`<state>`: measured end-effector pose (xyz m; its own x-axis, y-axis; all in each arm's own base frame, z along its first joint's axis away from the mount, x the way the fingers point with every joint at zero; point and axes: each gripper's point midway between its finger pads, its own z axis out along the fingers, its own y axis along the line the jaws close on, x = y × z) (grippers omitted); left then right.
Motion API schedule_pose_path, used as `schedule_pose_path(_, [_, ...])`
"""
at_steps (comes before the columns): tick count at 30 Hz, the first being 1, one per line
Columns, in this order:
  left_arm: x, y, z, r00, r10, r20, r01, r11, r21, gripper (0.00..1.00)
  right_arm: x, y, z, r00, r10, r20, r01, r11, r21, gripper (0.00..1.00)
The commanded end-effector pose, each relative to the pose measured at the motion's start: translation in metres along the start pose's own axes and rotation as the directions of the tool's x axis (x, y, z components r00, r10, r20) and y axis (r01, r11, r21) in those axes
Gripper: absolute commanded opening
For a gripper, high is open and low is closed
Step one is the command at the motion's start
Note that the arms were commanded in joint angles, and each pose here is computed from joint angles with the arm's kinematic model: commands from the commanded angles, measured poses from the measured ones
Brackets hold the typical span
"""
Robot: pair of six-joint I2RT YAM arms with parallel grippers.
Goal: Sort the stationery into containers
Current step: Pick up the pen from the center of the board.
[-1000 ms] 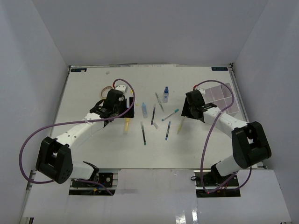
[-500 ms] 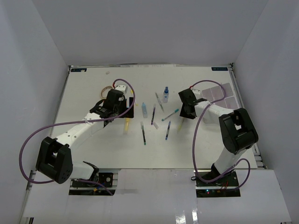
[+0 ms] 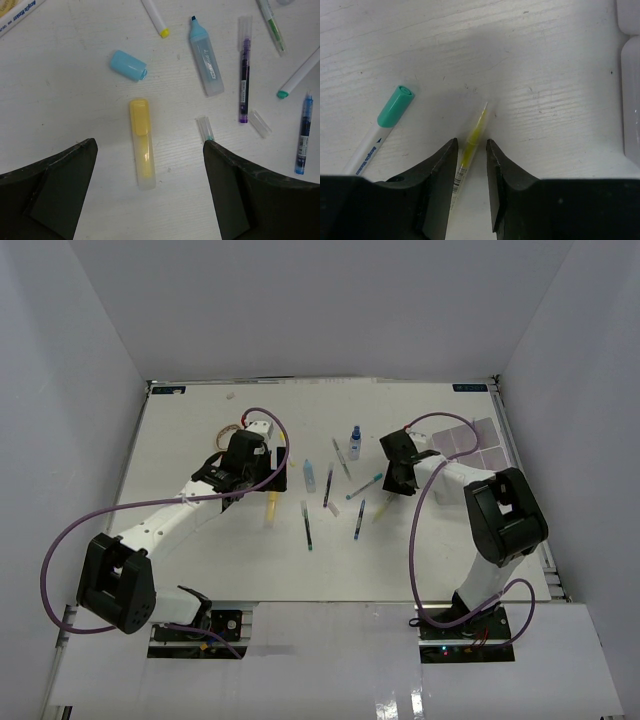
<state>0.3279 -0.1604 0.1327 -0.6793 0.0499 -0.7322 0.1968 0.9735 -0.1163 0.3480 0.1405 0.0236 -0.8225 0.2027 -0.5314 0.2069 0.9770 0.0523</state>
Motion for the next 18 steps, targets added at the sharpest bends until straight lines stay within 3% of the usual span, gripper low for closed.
schedule_pose_path(1, [-0.017,-0.005,-0.006,0.999,0.002,0.038,-0.003,1.0,0.014,0.98,-0.004,0.008,0.004,1.0,0.02,-0.002,-0.02,1.0,-0.001,0.36])
schedule_pose_path(6, [-0.016,-0.004,-0.005,0.999,0.004,0.035,-0.005,1.0,0.009,0.98,0.002,0.006,0.008,1.0,0.021,-0.02,-0.021,1.0,0.01,0.29])
schedule_pose_path(11, [-0.016,-0.004,-0.005,0.999,0.004,0.037,-0.004,1.0,0.008,0.98,-0.007,0.006,0.0,1.0,0.009,0.018,-0.009,1.0,-0.005,0.13])
schedule_pose_path(13, [-0.017,-0.004,-0.006,0.999,0.004,0.038,-0.004,1.0,0.007,0.98,-0.023,0.009,-0.013,0.998,0.002,0.068,0.0,0.999,-0.033,0.08])
schedule_pose_path(18, [-0.017,-0.003,-0.007,0.999,0.005,0.041,-0.005,1.0,0.004,0.98,-0.087,0.022,-0.065,0.96,-0.049,0.276,0.084,0.99,-0.115,0.08])
